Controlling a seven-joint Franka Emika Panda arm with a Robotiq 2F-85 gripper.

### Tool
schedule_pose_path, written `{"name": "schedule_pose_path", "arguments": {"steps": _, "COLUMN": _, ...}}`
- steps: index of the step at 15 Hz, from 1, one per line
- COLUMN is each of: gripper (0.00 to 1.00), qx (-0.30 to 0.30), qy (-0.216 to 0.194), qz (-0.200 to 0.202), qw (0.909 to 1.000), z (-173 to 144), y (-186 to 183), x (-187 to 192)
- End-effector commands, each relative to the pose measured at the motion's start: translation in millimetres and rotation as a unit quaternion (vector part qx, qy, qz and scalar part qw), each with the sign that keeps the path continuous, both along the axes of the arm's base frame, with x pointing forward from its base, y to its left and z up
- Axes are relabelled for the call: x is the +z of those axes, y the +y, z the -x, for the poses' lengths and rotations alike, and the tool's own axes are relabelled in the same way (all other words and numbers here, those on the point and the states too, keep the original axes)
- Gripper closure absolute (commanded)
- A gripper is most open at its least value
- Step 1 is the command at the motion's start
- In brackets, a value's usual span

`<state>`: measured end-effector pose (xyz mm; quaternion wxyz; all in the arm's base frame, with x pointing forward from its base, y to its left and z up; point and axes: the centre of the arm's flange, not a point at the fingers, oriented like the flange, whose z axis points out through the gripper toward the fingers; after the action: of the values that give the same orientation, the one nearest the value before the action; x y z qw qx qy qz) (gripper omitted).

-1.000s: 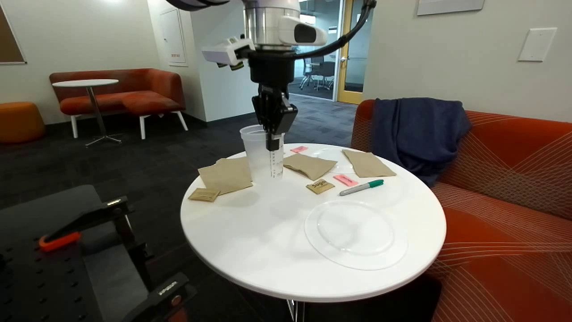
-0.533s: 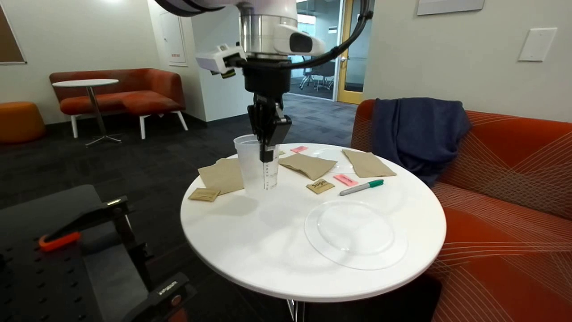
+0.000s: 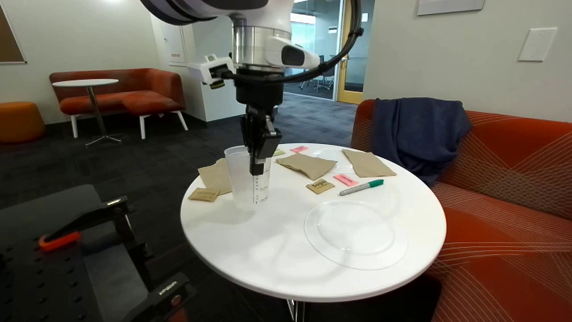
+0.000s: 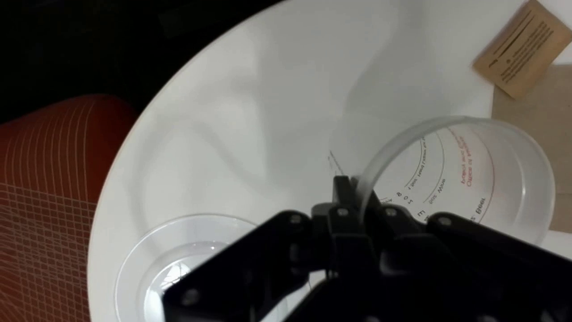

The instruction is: Move the cup forward

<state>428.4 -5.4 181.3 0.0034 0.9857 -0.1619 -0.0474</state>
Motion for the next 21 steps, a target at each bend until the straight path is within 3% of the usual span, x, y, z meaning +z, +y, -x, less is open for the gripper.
{"name": "schedule_pose_path", "arguments": {"steps": 1, "gripper": 0.99, "qx": -0.011, "qy": 0.001, "qz": 0.005, "qw": 0.9999, "z": 8, "y": -2, "x": -9}}
{"name": "schedule_pose_path", "arguments": {"steps": 13, "gripper": 0.99, "qx": -0.004, "qy": -0.007, "qz": 0.006, "qw": 0.9999, "z": 8, "y": 5, "x": -24}}
{"name": "schedule_pose_path", "arguments": {"steps": 14, "gripper": 0.88, "qx": -0.002, "qy": -0.007, "qz": 0.007, "qw": 0.9999, "z": 7, "y": 6, "x": -24}}
{"name": "schedule_pose_path", "arguments": {"steps": 15, "gripper": 0.69, "qx": -0.002, "qy": -0.007, "qz": 0.008, "qw": 0.9999, "z": 5, "y": 6, "x": -24}}
{"name": "schedule_pose_path", "arguments": {"steps": 21, "gripper": 0.25, "qx": 0.005, "qy": -0.015, "qz": 0.013, "qw": 0.9998, "z": 0, "y": 12, "x": -7}}
